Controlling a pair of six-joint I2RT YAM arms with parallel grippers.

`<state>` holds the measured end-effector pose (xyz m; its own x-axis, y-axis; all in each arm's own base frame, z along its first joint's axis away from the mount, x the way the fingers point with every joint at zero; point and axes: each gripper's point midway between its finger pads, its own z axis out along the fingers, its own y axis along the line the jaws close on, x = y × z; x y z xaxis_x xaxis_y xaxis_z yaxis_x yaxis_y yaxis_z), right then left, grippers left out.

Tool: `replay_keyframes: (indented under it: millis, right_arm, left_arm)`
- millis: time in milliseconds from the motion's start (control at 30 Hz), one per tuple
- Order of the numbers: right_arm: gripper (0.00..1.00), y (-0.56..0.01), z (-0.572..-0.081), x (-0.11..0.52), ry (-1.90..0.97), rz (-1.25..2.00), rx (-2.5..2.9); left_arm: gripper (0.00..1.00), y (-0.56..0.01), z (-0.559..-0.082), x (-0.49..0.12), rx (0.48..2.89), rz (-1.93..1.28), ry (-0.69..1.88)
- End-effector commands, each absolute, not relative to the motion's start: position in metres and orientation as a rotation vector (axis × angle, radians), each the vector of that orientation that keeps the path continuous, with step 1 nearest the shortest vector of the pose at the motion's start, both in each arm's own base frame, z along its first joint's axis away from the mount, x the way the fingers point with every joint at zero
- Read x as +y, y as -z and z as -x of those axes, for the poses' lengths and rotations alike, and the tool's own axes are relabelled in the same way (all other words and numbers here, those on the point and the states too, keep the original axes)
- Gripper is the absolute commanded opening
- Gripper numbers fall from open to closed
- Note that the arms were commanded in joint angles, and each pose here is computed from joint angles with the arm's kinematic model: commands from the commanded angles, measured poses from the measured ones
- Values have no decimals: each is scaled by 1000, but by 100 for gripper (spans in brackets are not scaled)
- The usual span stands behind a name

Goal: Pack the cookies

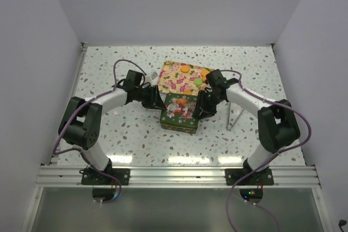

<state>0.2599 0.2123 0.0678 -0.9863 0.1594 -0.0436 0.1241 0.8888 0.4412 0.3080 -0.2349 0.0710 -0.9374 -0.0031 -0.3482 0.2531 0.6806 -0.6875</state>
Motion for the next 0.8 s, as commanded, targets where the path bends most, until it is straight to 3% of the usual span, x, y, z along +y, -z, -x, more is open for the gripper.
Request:
replay_keyframes:
  millis: [0, 400, 767]
  right_arm:
    - [40, -33, -237, 184, -449, -233, 3086]
    - [44, -46, -238, 175, -371, -187, 3085]
    - [44, -55, -248, 190, -477, -177, 3055]
  left_arm:
    - [39, -97, -314, -242, 2501, -272, 1107]
    - [40, -103, -298, -250, 2522, -282, 1082]
    - [40, -85, -292, -239, 2578, -196, 1006]
